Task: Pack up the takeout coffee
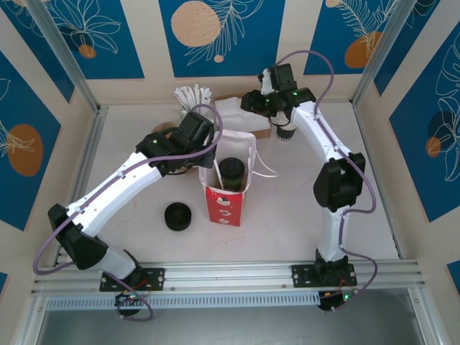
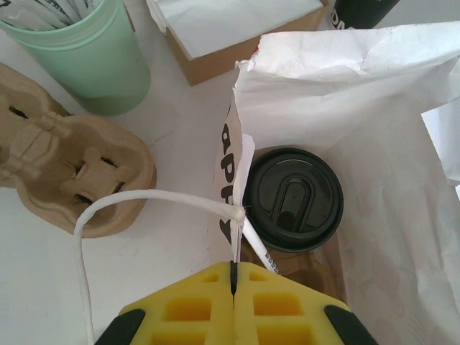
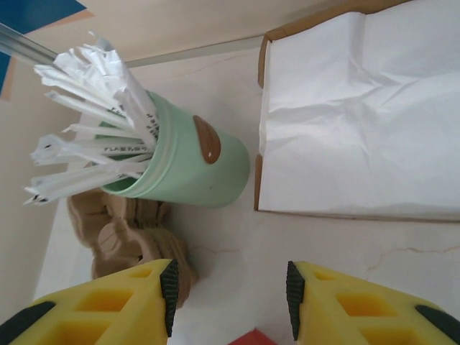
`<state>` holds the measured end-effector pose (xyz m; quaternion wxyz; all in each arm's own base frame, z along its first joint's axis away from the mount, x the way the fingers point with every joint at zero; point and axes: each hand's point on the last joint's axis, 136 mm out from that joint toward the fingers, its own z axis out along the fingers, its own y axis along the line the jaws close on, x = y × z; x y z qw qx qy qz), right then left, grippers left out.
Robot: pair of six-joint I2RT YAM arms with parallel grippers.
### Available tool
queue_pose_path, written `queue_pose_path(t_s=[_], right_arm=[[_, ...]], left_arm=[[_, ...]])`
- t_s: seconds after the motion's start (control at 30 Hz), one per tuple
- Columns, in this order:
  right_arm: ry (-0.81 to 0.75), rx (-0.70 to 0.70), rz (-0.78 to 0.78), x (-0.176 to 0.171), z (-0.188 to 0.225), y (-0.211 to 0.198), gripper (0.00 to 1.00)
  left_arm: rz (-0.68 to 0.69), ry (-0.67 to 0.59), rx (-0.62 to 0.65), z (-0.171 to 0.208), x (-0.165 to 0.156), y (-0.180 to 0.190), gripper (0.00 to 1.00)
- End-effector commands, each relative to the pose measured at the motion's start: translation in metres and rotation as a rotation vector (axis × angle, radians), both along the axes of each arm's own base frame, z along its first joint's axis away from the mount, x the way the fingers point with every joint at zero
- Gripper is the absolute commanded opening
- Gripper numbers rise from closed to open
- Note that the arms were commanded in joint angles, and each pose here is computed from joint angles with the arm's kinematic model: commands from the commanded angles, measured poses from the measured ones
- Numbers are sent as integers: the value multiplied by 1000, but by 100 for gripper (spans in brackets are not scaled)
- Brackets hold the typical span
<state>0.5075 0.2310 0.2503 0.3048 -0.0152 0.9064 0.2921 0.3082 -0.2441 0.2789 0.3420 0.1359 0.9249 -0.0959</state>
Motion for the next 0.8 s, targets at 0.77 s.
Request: queue_pose_path(t_s=[0.77], right_arm=[[-64,-352,-46,78,-95,28,54]], left_arm=[[65,-30,-58,27,-10,31,42]])
